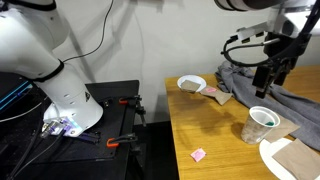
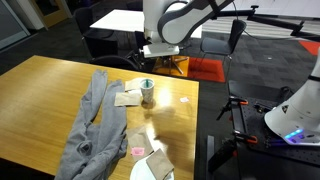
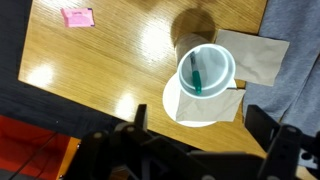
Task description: Pick the pen from the cup and put it on the table
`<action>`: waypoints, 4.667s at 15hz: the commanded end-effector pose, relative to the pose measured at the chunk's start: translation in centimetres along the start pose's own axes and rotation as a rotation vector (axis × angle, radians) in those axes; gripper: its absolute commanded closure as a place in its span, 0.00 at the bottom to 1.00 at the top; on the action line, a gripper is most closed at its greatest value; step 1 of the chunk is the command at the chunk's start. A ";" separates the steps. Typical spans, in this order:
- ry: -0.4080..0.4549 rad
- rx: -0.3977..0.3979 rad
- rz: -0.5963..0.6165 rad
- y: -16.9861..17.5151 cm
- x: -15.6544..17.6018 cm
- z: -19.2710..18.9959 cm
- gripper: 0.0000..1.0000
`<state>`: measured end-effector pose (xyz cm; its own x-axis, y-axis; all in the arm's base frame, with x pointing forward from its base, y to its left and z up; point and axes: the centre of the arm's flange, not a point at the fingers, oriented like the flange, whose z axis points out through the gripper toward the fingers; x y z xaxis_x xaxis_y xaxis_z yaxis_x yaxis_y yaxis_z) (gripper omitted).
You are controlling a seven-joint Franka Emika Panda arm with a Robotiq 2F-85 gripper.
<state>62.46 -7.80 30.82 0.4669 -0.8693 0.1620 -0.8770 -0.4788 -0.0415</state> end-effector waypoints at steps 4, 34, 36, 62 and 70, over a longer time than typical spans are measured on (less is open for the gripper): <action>0.030 -0.004 -0.009 -0.6 -0.2 0.8 0.00; 0.088 0.055 0.037 -2.7 -0.7 9.7 0.61; 0.085 0.048 0.040 -2.6 -0.6 10.0 0.60; 0.080 0.015 0.064 -3.6 0.8 12.9 0.74; 0.091 0.013 0.056 -4.2 0.7 12.8 0.94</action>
<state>67.13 -8.43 18.01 0.4237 -0.8710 0.2486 -0.8874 -0.4542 -0.0791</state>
